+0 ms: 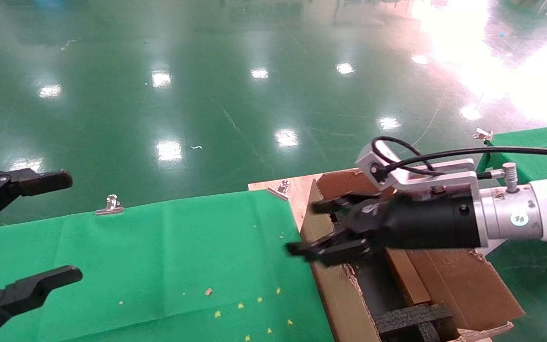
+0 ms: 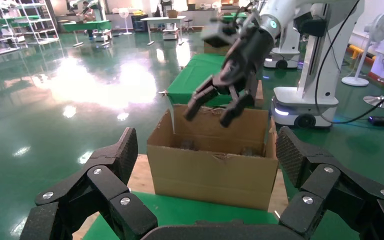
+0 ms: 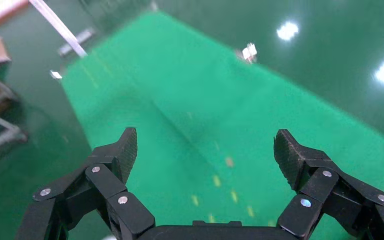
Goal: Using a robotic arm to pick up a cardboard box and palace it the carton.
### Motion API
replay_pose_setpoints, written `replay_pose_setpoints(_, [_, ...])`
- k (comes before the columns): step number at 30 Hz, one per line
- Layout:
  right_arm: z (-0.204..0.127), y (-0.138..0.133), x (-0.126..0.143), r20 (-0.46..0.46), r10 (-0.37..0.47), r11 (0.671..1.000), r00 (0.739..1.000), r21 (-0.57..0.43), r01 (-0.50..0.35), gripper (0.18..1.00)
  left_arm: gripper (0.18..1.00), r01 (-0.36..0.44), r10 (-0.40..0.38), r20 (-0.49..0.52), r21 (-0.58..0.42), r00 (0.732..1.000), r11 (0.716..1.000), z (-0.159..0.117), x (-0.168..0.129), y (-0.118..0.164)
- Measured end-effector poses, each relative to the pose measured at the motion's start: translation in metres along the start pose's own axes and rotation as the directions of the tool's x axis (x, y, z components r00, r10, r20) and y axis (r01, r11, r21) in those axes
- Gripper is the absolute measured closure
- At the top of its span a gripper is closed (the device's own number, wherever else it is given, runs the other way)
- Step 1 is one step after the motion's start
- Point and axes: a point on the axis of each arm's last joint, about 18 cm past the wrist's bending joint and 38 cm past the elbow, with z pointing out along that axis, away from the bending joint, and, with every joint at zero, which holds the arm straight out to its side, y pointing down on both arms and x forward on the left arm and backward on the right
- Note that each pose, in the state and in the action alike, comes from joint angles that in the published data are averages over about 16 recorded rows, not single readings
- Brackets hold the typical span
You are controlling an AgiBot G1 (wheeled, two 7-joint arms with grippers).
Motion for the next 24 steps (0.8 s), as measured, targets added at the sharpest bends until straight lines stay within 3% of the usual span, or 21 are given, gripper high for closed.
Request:
replay_pose_setpoints(11, [0.012, -0.021, -0.018, 0.111, -0.106, 0.993, 0.988, 0.07, 0.099, 0.178, 0.184, 0.0, 0.0, 0.0, 0.0, 1.0, 1.0, 0.0, 0.0, 0.0])
replay_pose_setpoints(24, [0.019, -0.038, -0.039, 0.214, -0.229, 0.963, 0.95, 0.19, 0.189, 0.178, 0.184, 0.0, 0.0, 0.0, 0.0, 1.0, 1.0, 0.0, 0.0, 0.0])
